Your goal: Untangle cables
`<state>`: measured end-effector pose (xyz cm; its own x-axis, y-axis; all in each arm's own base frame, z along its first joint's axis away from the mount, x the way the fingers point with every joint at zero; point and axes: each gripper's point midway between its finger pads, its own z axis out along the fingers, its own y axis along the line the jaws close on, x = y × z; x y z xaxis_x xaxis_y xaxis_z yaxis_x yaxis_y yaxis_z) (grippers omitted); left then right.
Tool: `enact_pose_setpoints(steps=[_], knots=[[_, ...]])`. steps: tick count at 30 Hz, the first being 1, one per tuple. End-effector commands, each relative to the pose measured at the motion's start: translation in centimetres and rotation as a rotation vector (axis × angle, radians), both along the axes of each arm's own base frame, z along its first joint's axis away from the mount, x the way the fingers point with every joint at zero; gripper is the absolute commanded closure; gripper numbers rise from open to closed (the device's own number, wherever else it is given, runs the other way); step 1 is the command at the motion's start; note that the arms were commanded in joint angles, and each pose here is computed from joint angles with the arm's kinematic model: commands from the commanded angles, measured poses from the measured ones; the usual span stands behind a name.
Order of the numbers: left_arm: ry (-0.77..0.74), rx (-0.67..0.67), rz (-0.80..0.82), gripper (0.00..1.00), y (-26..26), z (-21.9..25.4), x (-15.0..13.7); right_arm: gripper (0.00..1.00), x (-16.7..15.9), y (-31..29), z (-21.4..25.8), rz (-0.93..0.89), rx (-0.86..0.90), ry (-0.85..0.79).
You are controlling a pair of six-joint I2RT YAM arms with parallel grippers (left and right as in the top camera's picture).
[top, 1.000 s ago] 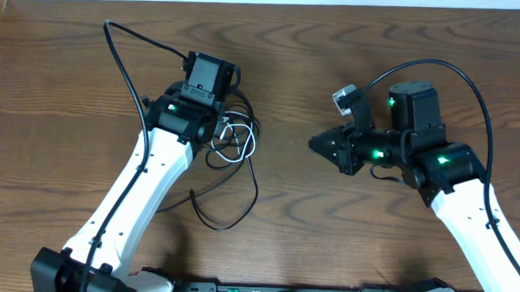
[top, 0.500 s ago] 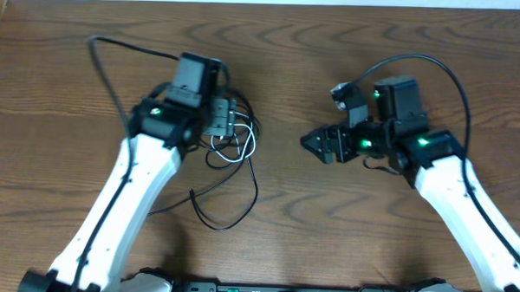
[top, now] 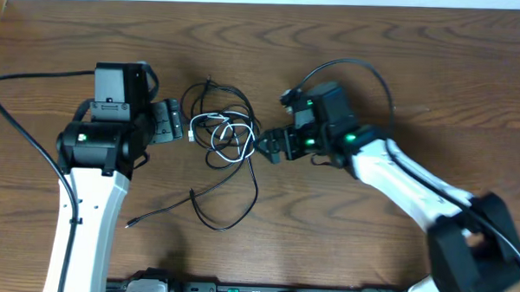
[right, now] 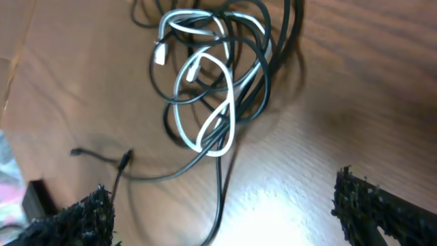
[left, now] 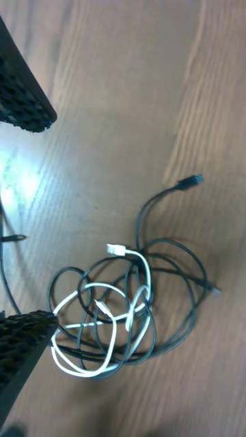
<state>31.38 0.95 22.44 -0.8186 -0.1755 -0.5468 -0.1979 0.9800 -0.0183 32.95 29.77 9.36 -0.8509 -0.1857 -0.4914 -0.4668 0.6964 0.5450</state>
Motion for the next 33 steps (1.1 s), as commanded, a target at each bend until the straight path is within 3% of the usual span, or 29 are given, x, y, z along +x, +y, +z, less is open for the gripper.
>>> enact_pose_setpoints(steps=[1, 7, 8, 16, 23, 33], knots=[[0.013, -0.006, 0.015, 0.15, 0.2, -0.1, -0.5, 0.01, 0.4, 1.5, -2.9, -0.048, -0.008, 0.06], [0.02, -0.006, 0.015, 0.14, 0.2, -0.2, -0.6, 0.01, -0.1, 4.8, -4.1, 0.012, 0.099, 0.091], [0.019, -0.006, 0.015, 0.02, 0.2, -0.2, -0.6, 0.01, -0.1, 5.2, -4.1, 0.015, 0.109, 0.085], [0.019, -0.006, 0.015, 0.02, 0.2, -0.2, -0.6, 0.01, -0.7, 7.8, -4.0, 0.066, 0.15, 0.024], [0.019, -0.006, 0.015, 0.02, 0.2, -0.2, -0.6, 0.02, -1.0, 8.5, -5.6, 0.027, 0.079, -0.009], [0.019, -0.006, 0.015, 0.02, 0.2, -0.2, -0.6, 0.12, 0.5, 7.6, -6.2, -0.088, 0.024, -0.04]])
